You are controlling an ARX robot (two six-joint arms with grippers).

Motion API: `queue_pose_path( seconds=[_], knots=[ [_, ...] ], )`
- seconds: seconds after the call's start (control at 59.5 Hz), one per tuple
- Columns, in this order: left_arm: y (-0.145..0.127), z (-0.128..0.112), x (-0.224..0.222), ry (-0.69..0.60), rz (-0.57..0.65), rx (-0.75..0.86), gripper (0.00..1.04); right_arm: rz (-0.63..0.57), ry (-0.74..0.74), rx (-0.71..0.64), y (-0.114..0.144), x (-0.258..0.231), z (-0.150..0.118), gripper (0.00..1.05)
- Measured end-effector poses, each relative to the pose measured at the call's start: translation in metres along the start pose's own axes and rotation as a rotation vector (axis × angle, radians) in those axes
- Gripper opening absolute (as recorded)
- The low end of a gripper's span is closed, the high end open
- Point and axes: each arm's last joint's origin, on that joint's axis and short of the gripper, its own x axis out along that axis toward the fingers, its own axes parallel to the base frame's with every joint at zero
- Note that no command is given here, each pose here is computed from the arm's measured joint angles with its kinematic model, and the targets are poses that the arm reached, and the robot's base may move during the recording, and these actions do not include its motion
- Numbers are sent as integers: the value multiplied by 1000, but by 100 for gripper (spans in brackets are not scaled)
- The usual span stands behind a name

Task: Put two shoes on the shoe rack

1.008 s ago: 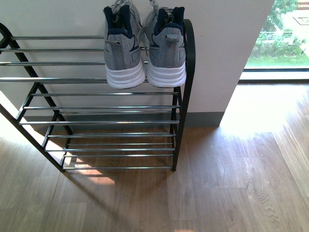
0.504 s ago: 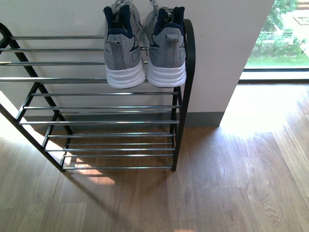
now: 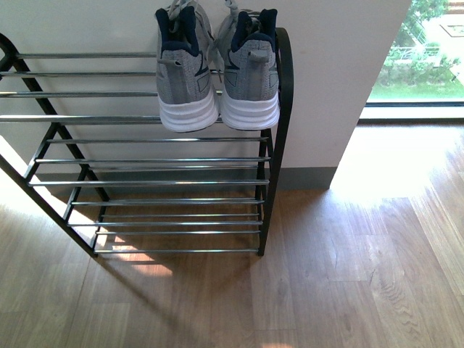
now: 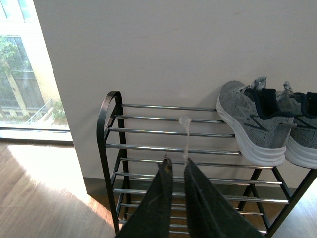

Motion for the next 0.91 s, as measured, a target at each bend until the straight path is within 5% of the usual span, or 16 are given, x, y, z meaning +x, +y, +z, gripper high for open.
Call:
queue_pose_path(
  seconds=[0.202,0.387,0.908],
  knots=[
    [0,0,0,-1,0,0,66,0,0,0,0,0,0,96],
    [0,0,0,-1,0,1,97,0,0,0,0,0,0,96],
    [0,0,0,-1,0,3,95,0,0,0,0,0,0,96]
  ],
)
